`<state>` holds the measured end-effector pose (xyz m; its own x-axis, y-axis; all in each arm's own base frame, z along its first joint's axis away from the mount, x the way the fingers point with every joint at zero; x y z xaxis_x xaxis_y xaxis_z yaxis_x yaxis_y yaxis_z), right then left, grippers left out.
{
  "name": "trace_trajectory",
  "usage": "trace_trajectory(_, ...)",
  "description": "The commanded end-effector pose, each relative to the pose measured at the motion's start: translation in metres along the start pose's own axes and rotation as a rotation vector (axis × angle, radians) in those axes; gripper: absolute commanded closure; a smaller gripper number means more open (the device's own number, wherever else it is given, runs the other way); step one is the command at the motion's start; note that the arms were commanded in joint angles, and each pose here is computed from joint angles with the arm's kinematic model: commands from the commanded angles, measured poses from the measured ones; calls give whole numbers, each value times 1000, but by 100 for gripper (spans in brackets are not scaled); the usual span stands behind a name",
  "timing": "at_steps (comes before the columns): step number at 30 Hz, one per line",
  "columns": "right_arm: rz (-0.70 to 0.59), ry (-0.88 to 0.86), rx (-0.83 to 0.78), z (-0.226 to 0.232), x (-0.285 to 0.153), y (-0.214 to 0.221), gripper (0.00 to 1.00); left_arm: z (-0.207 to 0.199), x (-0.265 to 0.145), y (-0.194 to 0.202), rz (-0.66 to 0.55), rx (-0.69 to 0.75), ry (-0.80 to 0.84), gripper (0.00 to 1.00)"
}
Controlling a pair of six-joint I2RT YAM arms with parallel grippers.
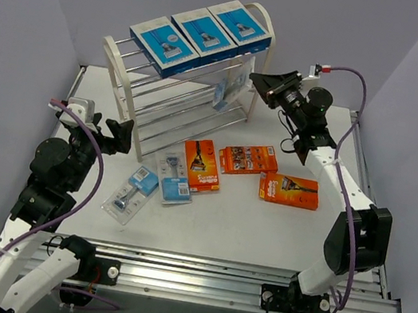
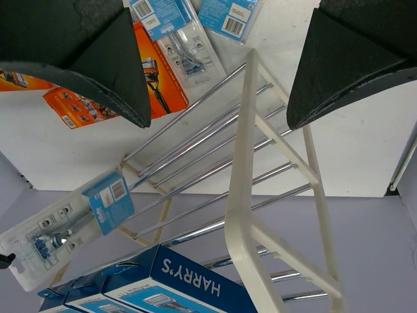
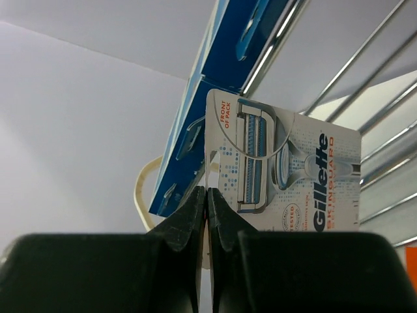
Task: Place and organize the shaving razors onto the shelf
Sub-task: Place the shaving razor onto shelf
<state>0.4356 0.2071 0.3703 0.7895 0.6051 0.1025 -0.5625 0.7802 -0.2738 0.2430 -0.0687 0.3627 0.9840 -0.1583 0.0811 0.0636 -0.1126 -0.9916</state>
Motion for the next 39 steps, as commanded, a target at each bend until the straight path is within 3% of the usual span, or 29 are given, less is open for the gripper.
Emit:
trace_trajectory(1, -21, -220, -17, 60, 6, -4, 100, -4, 0, -13, -39, -12, 21, 6)
trace_trajectory(8, -36, -270, 56, 46, 7, 0, 100, -6, 0, -13, -37, -15, 29, 6)
trace_trajectory(20, -51, -224, 142, -15, 5, 9, 100, -8, 0, -13, -37, -18, 43, 6)
trace_trajectory(32, -87, -141, 126, -47, -10, 7, 100, -9, -1, -13, -38, -18, 44, 6)
trace_trajectory(39, -170, 5, 8, -77, -18, 11, 100, -10, 1, -11, -30, -16, 48, 6)
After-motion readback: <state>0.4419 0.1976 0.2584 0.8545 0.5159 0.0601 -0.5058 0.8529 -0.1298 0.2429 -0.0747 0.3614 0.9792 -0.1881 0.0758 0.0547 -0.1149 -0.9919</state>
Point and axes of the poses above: each gripper's point midway between its finger pads, its own x axis out along the fingers, its own z axis along the line the jaws close on, y = z × x, the point moved 3 cm from there along -x, back along the fingers, and after that the axes turned 5 degrees about x, right-handed, at the moved point
